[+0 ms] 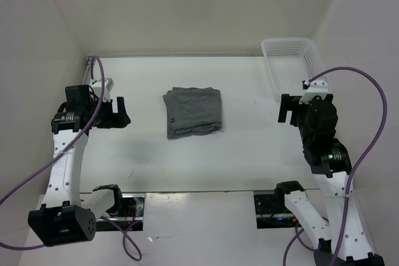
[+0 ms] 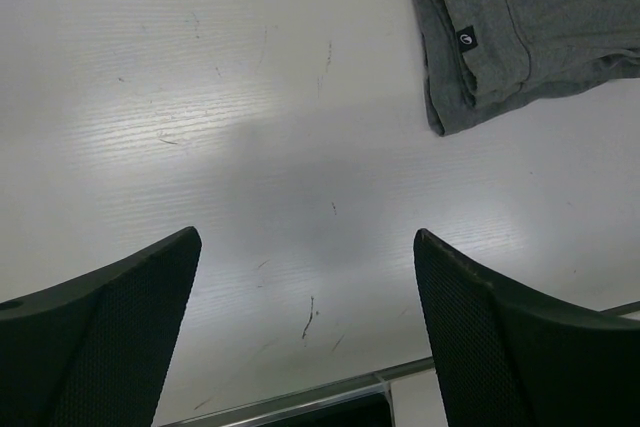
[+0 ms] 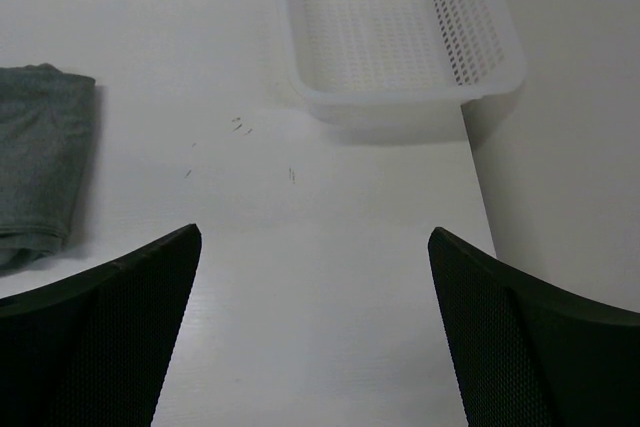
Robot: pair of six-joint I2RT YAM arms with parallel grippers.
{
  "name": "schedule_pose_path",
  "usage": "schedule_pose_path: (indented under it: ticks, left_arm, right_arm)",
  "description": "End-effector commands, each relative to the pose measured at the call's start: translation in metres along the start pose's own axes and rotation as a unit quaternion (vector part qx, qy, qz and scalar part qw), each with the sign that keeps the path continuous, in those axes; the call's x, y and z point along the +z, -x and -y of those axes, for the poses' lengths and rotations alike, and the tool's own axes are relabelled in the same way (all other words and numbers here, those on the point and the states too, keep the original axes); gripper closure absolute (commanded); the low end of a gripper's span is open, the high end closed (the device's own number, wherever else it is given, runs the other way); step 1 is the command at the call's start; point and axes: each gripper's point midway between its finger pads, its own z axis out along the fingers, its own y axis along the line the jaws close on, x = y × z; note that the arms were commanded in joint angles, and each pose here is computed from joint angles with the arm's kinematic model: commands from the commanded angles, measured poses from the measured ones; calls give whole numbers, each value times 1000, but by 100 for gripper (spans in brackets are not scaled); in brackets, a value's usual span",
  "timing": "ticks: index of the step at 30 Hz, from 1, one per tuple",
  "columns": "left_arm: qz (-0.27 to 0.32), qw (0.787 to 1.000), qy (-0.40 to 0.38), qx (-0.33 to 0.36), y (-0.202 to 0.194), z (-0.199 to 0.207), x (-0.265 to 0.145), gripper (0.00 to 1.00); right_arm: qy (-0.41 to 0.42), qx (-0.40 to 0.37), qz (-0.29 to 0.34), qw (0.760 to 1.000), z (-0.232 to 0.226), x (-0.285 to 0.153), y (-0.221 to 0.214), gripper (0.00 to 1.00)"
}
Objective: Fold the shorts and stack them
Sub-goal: Fold the shorts
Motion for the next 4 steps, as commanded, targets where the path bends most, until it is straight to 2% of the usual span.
schedule_pose_path:
  ticks: [1,4]
  left_arm:
    - [22,1000,-7,7,8,2,-3,6]
    - [22,1000,-7,7,8,2,-3,5]
  right_arm:
    - [-3,9,19,1000,2,-2,6,1]
    - [-17,13,13,1000,6,0,4,1]
